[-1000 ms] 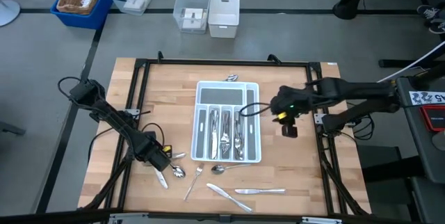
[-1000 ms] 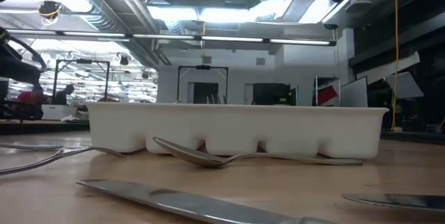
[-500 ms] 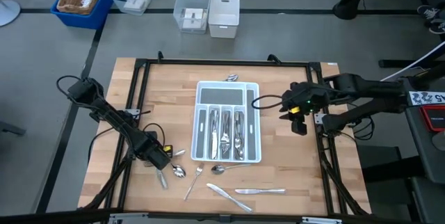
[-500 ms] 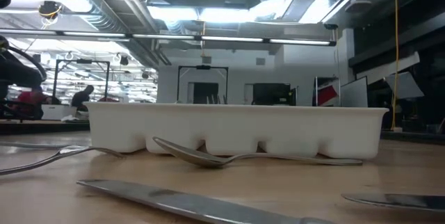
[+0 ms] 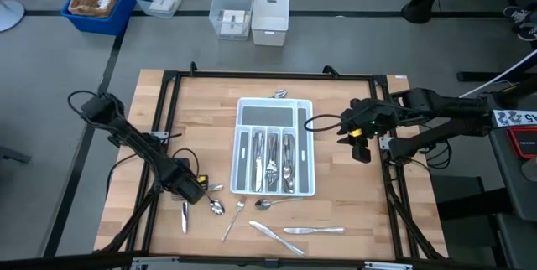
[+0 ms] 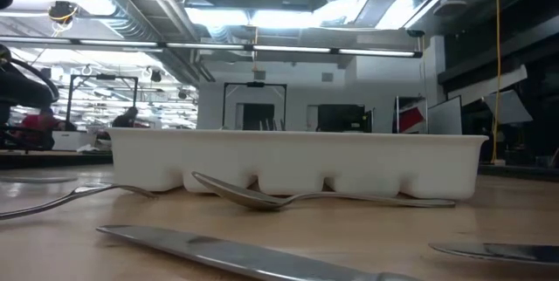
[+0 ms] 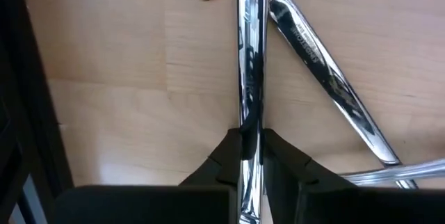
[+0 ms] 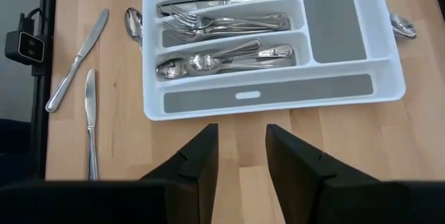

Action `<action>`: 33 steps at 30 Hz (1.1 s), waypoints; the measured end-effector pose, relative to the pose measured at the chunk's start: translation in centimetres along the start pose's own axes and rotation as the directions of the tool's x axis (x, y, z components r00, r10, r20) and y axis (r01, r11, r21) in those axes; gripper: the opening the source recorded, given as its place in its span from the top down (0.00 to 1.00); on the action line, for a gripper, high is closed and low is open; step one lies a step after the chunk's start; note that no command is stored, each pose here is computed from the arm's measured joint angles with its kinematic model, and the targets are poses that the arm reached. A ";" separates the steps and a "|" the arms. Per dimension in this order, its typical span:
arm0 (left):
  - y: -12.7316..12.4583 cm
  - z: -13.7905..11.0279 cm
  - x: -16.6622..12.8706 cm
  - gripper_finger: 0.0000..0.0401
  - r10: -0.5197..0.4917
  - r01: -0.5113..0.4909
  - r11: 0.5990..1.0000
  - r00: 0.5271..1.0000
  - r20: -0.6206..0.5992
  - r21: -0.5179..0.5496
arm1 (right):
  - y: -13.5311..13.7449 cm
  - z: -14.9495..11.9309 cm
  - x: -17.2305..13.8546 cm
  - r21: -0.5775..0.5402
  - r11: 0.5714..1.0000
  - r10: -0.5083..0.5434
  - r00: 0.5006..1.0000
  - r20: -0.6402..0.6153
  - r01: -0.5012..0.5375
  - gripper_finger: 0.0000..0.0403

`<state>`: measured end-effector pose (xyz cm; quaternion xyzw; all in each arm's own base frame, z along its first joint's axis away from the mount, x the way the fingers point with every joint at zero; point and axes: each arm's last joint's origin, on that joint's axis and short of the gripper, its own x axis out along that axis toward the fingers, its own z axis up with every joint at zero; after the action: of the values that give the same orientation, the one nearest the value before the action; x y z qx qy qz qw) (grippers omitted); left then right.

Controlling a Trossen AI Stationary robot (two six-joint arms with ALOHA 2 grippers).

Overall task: Sort silverware
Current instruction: Put the silver table knife into the white cutlery tray

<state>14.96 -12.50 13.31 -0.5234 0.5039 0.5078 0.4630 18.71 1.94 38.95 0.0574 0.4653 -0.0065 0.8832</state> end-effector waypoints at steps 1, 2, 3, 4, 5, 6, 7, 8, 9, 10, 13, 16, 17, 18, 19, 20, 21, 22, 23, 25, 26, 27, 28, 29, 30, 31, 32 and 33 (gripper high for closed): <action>0.0 0.0 -0.2 0.93 -0.013 0.013 1.000 1.000 -0.006 0.001 | 0.0 0.0 0.0 -0.005 1.000 0.000 1.000 0.000 0.000 0.70; 0.0 0.0 -0.4 0.94 -0.027 0.027 1.000 1.000 -0.011 0.002 | 0.0 0.0 0.0 -0.010 1.000 0.000 1.000 0.000 0.000 0.70; 0.1 0.1 -0.6 0.94 -0.040 0.040 0.999 0.999 -0.017 0.002 | 0.0 0.0 0.0 -0.013 1.000 0.000 1.000 0.000 0.000 0.70; 0.1 0.1 -0.8 0.94 -0.052 0.052 0.999 0.998 -0.018 0.003 | 0.0 0.0 0.0 -0.016 1.000 0.000 1.000 0.000 0.000 0.70; 0.1 0.1 -1.0 0.94 -0.075 0.075 0.997 0.997 -0.025 0.003 | 0.0 0.0 0.0 -0.016 1.000 0.000 1.000 0.000 0.000 0.70; 0.0 0.1 -1.3 0.94 -0.098 0.098 0.995 0.995 -0.036 0.002 | 0.0 0.0 0.0 -0.016 1.000 0.000 1.000 0.000 0.000 0.70; 0.0 0.1 -1.6 0.94 -0.112 0.112 0.994 0.993 -0.047 0.001 | 0.0 0.0 0.0 -0.017 1.000 0.000 1.000 0.000 0.000 0.70; 0.1 0.1 -1.8 0.93 -0.122 0.122 0.993 0.991 -0.051 0.002 | 0.0 0.0 0.0 -0.017 1.000 0.000 1.000 0.000 0.000 0.70; 0.1 0.1 -1.9 0.93 -0.131 0.131 0.991 0.990 -0.059 0.004 | 0.0 0.0 0.0 -0.017 1.000 -0.001 1.000 -0.001 0.001 0.70; 0.1 0.1 -2.1 0.92 -0.146 0.147 0.989 0.986 -0.074 0.005 | 0.0 0.0 0.0 -0.017 1.000 -0.001 1.000 -0.002 0.001 0.70; -0.1 -0.1 -2.8 0.92 -0.204 0.206 0.978 0.973 -0.112 0.014 | 0.0 -0.1 0.0 -0.017 1.000 -0.003 1.000 -0.014 0.003 0.70; -0.3 -0.2 -3.2 0.93 -0.266 0.269 0.963 0.955 -0.133 0.008 | 0.0 -0.2 0.0 -0.017 1.000 -0.005 1.000 -0.024 0.005 0.70; -0.4 -0.3 -3.4 0.93 -0.289 0.292 0.956 0.947 -0.142 0.004 | 0.0 -0.2 0.0 -0.018 1.000 -0.005 1.000 -0.025 0.005 0.70; -0.6 -0.4 -3.5 0.93 -0.311 0.315 0.949 0.939 -0.148 0.000 | 0.0 -0.2 0.0 -0.018 1.000 -0.005 1.000 -0.025 0.005 0.70; -0.7 -0.5 -3.6 0.93 -0.333 0.336 0.942 0.931 -0.153 -0.003 | 0.0 -0.2 0.0 -0.018 1.000 -0.005 1.000 -0.026 0.005 0.70; -0.8 -0.6 -3.7 0.92 -0.356 0.359 0.933 0.921 -0.157 -0.004 | 0.0 -0.2 0.0 -0.018 1.000 -0.006 1.000 -0.026 0.005 0.70; -1.0 -0.7 -3.8 0.92 -0.380 0.384 0.923 0.911 -0.162 -0.004 | 0.0 -0.2 0.0 -0.018 1.000 -0.006 1.000 -0.026 0.005 0.70; -1.2 -0.8 -4.0 0.92 -0.407 0.413 0.911 0.898 -0.167 -0.005 | 0.0 -0.2 0.0 -0.018 1.000 -0.006 1.000 -0.026 0.005 0.70; -1.4 -0.9 -4.1 0.92 -0.435 0.440 0.898 0.885 -0.167 -0.009 | 0.0 -0.2 0.0 -0.018 1.000 -0.006 1.000 -0.026 0.005 0.70; -1.8 -1.1 -4.3 0.92 -0.495 0.498 0.867 0.854 -0.162 -0.024 | 0.0 -0.2 0.0 -0.018 1.000 -0.006 1.000 -0.026 0.005 0.70; -2.0 -1.2 -4.5 0.92 -0.529 0.531 0.847 0.835 -0.154 -0.028 | 0.0 -0.2 0.0 -0.018 1.000 -0.006 1.000 -0.026 0.005 0.70; -2.2 -1.3 -4.6 0.92 -0.562 0.564 0.825 0.815 -0.143 -0.028 | 0.0 -0.2 0.0 -0.019 1.000 -0.006 1.000 -0.026 0.005 0.70; -2.4 -1.3 -4.8 0.93 -0.595 0.598 0.801 0.792 -0.135 -0.024 | 0.0 -0.2 0.0 -0.019 1.000 -0.006 1.000 -0.026 0.005 0.70; -2.6 -1.4 -5.0 0.93 -0.624 0.626 0.779 0.771 -0.130 -0.023 | 0.0 -0.2 0.0 -0.019 1.000 -0.006 1.000 -0.026 0.005 0.70; -2.8 -1.5 -5.1 0.93 -0.651 0.654 0.756 0.749 -0.121 -0.023 | 0.0 -0.2 0.0 -0.019 1.000 -0.006 1.000 -0.026 0.005 0.70; -2.9 -1.5 -5.3 0.92 -0.676 0.678 0.735 0.729 -0.111 -0.024 | -0.1 -0.2 0.0 -0.019 1.000 -0.006 1.000 -0.027 0.005 0.70; -3.1 -1.5 -5.4 0.92 -0.700 0.701 0.713 0.708 -0.098 -0.024 | -0.1 -0.2 0.0 -0.019 1.000 -0.006 1.000 -0.027 0.005 0.70; -3.3 -1.5 -5.6 0.91 -0.723 0.724 0.690 0.686 -0.083 -0.032 | -0.1 -0.3 0.0 -0.019 1.000 -0.006 1.000 -0.027 0.005 0.70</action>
<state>18.47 -13.48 18.87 -0.7009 0.2778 0.2596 0.6035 18.51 1.92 38.80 0.0478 0.4774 -0.0038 0.8774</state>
